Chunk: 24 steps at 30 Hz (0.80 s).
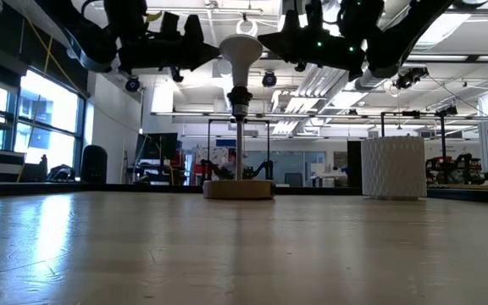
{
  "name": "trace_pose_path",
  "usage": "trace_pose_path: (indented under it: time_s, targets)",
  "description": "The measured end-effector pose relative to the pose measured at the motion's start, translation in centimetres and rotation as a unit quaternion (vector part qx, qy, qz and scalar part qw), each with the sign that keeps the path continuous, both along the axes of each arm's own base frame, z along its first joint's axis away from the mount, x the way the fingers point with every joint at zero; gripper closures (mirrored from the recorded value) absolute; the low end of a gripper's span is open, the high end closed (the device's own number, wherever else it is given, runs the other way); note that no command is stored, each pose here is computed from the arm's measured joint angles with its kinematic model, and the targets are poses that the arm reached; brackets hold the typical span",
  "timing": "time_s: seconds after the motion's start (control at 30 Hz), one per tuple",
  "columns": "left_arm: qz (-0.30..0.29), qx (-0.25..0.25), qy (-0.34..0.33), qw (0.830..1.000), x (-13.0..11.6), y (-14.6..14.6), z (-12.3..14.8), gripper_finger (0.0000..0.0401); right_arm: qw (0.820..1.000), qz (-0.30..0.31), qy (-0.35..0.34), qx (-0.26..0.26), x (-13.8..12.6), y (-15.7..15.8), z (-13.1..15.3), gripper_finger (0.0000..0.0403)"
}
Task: Screw lightbulb
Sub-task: Remove the white lightbulb from the desk lamp
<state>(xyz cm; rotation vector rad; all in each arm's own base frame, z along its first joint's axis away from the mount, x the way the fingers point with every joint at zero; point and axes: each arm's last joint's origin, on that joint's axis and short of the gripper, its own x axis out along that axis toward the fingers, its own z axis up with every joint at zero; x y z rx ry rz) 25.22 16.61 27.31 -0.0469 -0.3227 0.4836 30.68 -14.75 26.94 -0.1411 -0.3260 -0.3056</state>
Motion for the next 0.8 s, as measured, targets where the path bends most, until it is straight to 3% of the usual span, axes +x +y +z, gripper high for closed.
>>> trace_pose_path:
  time_s: [0.33, 0.53, 0.63, 0.8]
  targets:
    - [-0.097, -0.01, -0.01, 0.995, 2.0, -2.8, 0.3, 0.0401, 0.997, -0.072, 0.016, 0.038, -0.9, -2.2, -0.7, 0.0403]
    - [-0.115, 0.001, -0.01, 0.993, 2.0, -4.5, 1.2, 0.0401, 0.993, -0.109, 0.013, 0.048, -1.7, -3.2, -0.5, 0.0403]
    - [-0.094, -0.007, 0.014, 0.995, 1.6, -4.7, 1.0, 0.0401, 0.992, -0.117, 0.017, 0.049, -2.5, -3.3, 0.5, 0.0403]
    - [0.023, -0.016, 0.041, 0.999, 0.0, -4.5, 0.3, 0.0401, 0.993, -0.101, 0.038, 0.055, -3.5, -2.3, 2.1, 0.0403]
